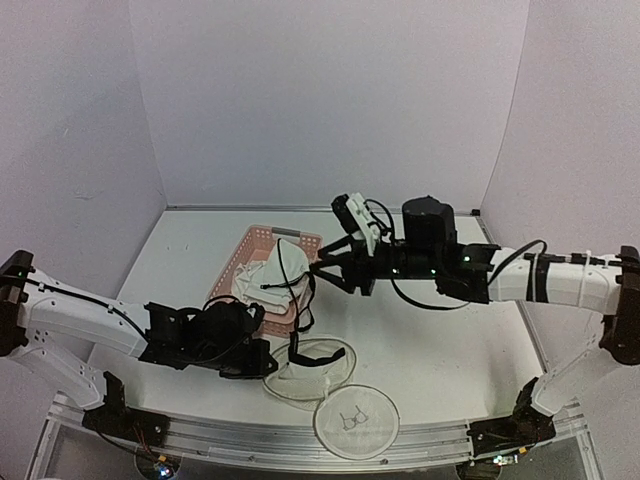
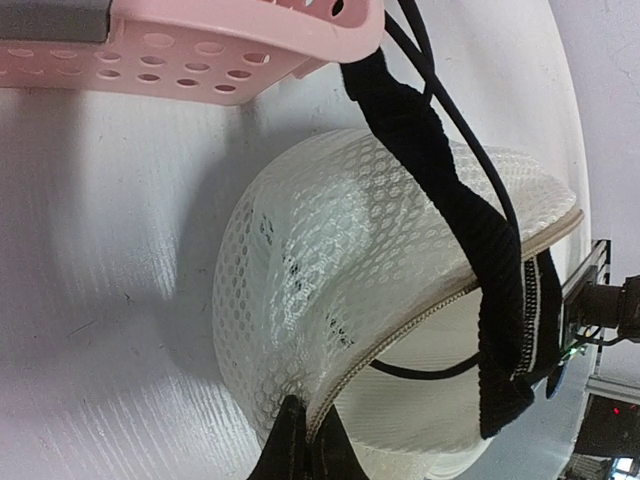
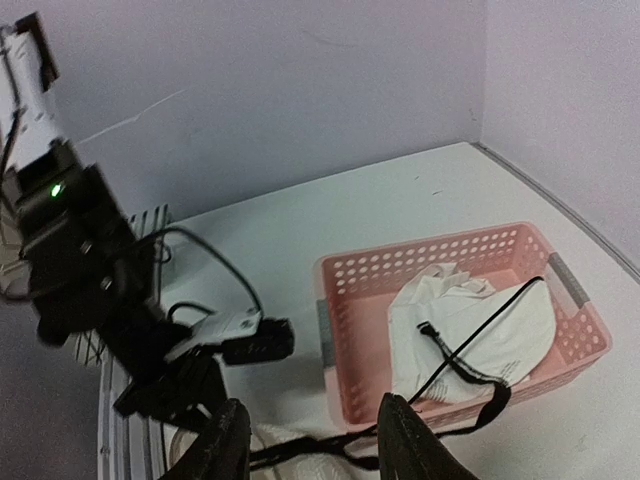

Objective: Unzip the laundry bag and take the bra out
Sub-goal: Pick up the bra from the laundry bag.

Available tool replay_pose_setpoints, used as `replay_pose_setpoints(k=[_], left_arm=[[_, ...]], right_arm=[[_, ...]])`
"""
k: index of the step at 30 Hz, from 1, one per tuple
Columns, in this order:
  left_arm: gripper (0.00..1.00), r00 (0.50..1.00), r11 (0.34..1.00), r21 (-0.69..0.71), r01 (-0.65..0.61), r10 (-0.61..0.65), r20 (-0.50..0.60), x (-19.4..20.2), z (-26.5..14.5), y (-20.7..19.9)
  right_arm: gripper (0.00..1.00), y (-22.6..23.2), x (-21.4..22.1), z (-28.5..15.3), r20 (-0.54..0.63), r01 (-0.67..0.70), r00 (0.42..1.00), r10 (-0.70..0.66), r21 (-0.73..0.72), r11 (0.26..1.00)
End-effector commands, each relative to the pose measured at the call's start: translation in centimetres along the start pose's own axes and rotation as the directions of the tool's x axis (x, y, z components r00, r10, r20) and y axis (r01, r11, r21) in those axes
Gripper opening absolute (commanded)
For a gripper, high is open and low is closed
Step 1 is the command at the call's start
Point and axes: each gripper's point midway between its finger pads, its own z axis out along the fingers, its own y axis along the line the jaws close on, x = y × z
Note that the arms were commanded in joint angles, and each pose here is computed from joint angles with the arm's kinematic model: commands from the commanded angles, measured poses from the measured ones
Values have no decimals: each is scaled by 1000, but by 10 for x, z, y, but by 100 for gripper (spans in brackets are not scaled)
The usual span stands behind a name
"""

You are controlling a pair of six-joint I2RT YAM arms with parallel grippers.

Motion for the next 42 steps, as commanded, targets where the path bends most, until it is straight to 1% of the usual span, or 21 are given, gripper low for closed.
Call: replay_pose_setpoints(k=[1, 4, 7, 11, 17, 24, 31, 34, 37, 40, 42], left_arm=[[0, 999, 999, 50, -20, 18, 39, -16, -1, -24], [0, 999, 999, 46, -22, 20, 36, -16, 1, -24], [0, 999, 999, 46, -23, 21, 34, -16, 2, -24], [0, 999, 999, 48, -23, 21, 35, -16, 1, -25], [0, 999, 998, 51, -22, 21, 34, -16, 1, -25], [0, 999, 998, 56, -28, 26, 37, -16, -1, -25], [0, 999, 998, 55, -28, 26, 40, -16, -2, -24], [0, 999, 998, 54, -28, 26, 40, -16, -3, -23], [0, 999, 998, 54, -28, 26, 40, -16, -2, -23], [0, 999, 998, 55, -31, 29, 37, -15, -2, -24], [0, 999, 998, 55, -32, 30, 37, -15, -2, -24]], right_arm=[[46, 40, 36, -26, -58, 135, 987, -148, -193, 972], [48, 53, 62, -41, -97, 175, 974, -206, -256, 951], [49, 60, 81, -50, -107, 218, 960, -258, -292, 931], [51, 65, 98, -51, -122, 262, 941, -315, -329, 907], [52, 71, 120, -30, -172, 287, 912, -373, -386, 877], [53, 62, 132, 1, -225, 299, 889, -399, -374, 878], [53, 63, 147, 22, -269, 294, 870, -413, -390, 873], [52, 66, 156, 28, -284, 291, 862, -420, -400, 869], [51, 69, 168, 29, -325, 263, 851, -413, -415, 871], [46, 68, 173, 32, -348, 246, 848, -400, -411, 878], [40, 67, 175, 32, -360, 236, 847, -392, -405, 883]])
